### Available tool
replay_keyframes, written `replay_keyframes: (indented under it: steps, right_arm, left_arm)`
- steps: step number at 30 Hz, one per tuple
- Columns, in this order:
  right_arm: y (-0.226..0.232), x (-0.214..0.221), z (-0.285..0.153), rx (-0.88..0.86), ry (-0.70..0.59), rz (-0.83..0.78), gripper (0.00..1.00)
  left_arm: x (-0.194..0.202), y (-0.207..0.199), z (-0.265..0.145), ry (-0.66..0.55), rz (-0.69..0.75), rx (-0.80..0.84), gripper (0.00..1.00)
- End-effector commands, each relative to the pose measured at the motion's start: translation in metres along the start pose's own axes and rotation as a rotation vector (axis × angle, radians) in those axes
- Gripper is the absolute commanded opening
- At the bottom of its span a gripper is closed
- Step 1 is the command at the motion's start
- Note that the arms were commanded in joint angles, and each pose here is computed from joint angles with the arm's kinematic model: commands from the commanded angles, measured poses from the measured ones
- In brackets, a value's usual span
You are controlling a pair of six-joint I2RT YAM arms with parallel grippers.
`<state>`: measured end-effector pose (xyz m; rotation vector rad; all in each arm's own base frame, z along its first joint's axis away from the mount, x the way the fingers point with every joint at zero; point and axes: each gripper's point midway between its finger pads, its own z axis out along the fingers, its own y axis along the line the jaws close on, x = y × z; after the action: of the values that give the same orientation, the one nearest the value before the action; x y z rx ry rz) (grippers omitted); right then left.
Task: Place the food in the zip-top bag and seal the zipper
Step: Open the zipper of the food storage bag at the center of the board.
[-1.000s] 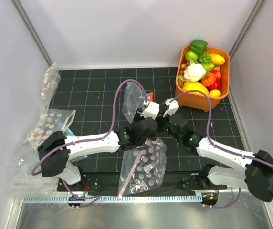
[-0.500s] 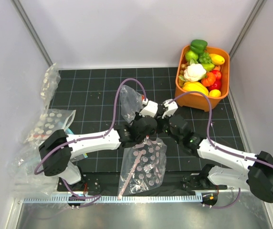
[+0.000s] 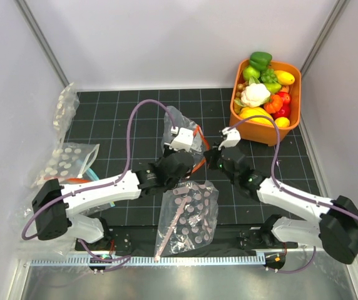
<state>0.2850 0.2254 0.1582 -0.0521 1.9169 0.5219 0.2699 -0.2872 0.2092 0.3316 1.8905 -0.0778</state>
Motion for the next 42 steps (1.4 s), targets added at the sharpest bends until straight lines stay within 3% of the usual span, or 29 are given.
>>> replay_keyframes:
  steps: [1, 7, 10, 14, 15, 17, 19, 21, 23, 26, 31, 35, 42]
  right_arm:
    - [-0.030, -0.003, 0.023, 0.083, 0.044, 0.120, 0.01]
    - [-0.015, 0.016, 0.042, -0.032, 0.178, 0.125, 0.01]
    - [-0.013, 0.020, 0.045, -0.041, 0.198, 0.115, 0.07]
    - [-0.005, 0.018, 0.044, -0.095, 0.187, 0.105, 0.23]
    - [0.004, 0.022, 0.042, -0.149, 0.213, 0.105, 0.35]
    - [0.010, 0.020, 0.044, -0.177, 0.210, 0.106, 0.45]
    - [0.012, 0.019, 0.044, -0.183, 0.211, 0.102, 0.54]
    - [0.014, 0.017, 0.041, -0.198, 0.204, 0.095, 0.57]
    - [0.009, 0.011, 0.036, -0.179, 0.176, 0.089, 0.65]
    - [0.001, 0.003, 0.031, -0.141, 0.139, 0.082, 0.74]
    - [-0.009, -0.003, 0.031, -0.081, 0.107, 0.076, 0.81]
    - [-0.012, -0.006, 0.029, -0.066, 0.099, 0.068, 0.85]
    - [-0.023, -0.072, -0.005, 0.016, -0.094, 0.060, 0.94]
  left_arm:
    - [-0.002, 0.037, -0.004, 0.017, 0.053, -0.197, 0.00]
    - [0.007, 0.031, 0.002, 0.094, 0.142, -0.216, 0.00]
    - [0.009, 0.019, 0.005, 0.117, 0.156, -0.162, 0.00]
    - [0.012, 0.011, 0.014, 0.128, 0.219, -0.136, 0.00]
    - [0.010, 0.012, 0.018, 0.136, 0.244, -0.155, 0.00]
    - [0.008, 0.024, 0.020, 0.164, 0.294, -0.239, 0.00]
    - [-0.013, 0.022, 0.024, 0.166, 0.266, -0.271, 0.00]
    - [-0.002, 0.017, 0.031, 0.241, 0.321, -0.267, 0.00]
    - [-0.016, 0.018, 0.036, 0.250, 0.309, -0.285, 0.00]
    - [-0.002, 0.023, 0.050, 0.271, 0.278, -0.306, 0.00]
    - [0.036, 0.013, 0.063, 0.405, 0.098, -0.085, 0.00]
    - [0.045, 0.008, 0.063, 0.431, 0.032, -0.032, 0.00]
    - [0.047, 0.017, 0.069, 0.454, -0.038, -0.034, 0.00]
